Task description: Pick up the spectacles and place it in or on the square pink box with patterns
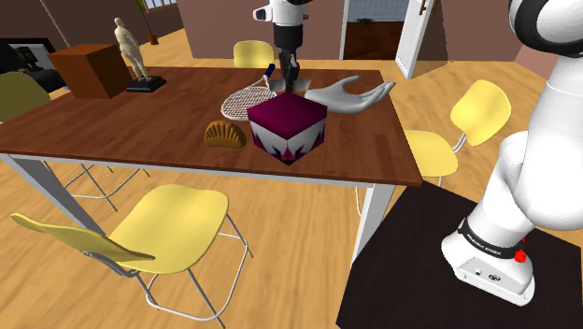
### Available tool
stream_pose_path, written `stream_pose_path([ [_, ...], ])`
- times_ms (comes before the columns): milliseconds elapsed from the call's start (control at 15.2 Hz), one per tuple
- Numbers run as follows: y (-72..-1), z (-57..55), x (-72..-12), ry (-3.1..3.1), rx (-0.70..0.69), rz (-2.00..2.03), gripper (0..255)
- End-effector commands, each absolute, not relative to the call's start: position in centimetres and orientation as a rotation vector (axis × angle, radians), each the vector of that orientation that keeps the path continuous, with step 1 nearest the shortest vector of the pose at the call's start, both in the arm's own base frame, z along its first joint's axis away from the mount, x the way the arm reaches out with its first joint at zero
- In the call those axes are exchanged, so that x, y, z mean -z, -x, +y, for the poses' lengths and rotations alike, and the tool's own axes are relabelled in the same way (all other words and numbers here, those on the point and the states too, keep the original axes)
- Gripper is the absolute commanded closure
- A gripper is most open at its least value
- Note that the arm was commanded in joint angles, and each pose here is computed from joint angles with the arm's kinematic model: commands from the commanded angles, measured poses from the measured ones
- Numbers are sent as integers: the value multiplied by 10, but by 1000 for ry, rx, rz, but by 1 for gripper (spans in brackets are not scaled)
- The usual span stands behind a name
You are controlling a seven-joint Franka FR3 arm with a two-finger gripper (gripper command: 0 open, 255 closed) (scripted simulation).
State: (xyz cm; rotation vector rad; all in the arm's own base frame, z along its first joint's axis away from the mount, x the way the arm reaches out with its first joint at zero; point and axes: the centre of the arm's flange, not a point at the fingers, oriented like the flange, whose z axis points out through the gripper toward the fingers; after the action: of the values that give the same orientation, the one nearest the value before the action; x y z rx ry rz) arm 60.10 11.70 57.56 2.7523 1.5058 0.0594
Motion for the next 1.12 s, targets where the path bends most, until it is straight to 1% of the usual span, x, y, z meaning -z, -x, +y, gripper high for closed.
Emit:
stream_pose_path([
  [0, -604, 121, -568, -2753, -60, 1505, 255],
  [660, -604, 121, -513, -2753, -60, 1505, 255],
  [1056, -604, 121, -513, -2753, -60, 1505, 255],
])
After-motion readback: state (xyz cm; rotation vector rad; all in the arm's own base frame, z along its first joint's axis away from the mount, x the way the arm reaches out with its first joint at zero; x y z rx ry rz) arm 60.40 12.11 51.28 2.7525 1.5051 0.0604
